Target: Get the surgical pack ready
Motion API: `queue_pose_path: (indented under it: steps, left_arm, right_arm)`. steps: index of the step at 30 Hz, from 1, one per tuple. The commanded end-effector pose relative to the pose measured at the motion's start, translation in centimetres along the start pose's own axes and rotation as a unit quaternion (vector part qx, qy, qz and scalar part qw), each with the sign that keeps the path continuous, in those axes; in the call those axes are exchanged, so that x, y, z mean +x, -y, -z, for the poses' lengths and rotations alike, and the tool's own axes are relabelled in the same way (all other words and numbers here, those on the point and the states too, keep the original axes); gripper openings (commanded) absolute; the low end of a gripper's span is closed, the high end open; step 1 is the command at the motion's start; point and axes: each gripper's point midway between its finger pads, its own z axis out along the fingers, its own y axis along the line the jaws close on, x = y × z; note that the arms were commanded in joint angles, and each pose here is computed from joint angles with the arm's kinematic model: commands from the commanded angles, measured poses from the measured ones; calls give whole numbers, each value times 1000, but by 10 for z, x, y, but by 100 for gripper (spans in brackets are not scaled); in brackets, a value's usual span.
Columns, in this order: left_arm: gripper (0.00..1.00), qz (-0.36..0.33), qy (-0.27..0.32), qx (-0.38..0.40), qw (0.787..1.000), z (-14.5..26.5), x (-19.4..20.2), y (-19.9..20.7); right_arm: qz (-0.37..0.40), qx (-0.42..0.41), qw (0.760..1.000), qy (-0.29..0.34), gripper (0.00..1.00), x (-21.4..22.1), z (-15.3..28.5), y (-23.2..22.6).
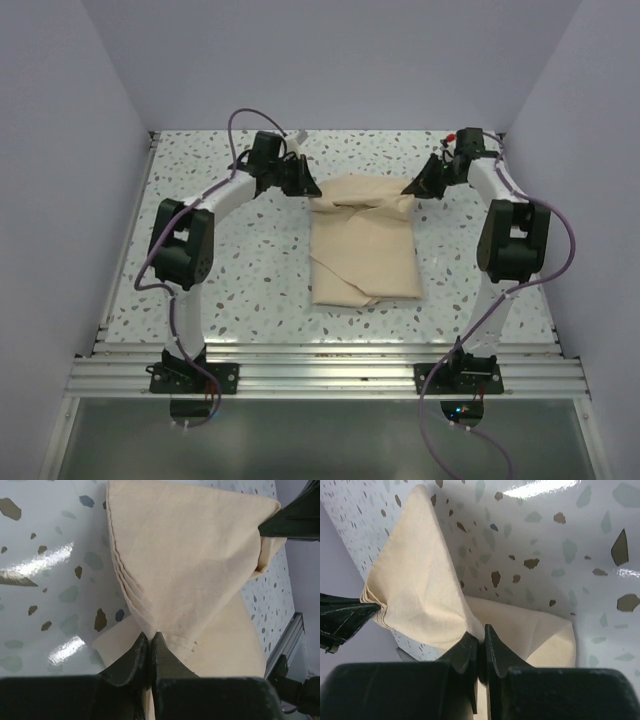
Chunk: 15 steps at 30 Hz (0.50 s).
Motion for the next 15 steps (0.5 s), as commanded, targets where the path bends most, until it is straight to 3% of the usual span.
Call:
queue_pose_path:
  steps: [1, 6, 15]
  left_arm:
    - [0, -46, -15, 19, 999, 34, 15, 32]
    - [0, -54, -53, 18, 997, 44, 58, 48]
    - [0, -81, -92, 30, 992, 65, 104, 78]
  right_arm:
    - [45, 15, 999, -5, 0, 18, 40, -11]
    - [34, 25, 999, -29, 0, 50, 48, 0]
    - [24, 34, 998, -49, 0, 86, 61, 9]
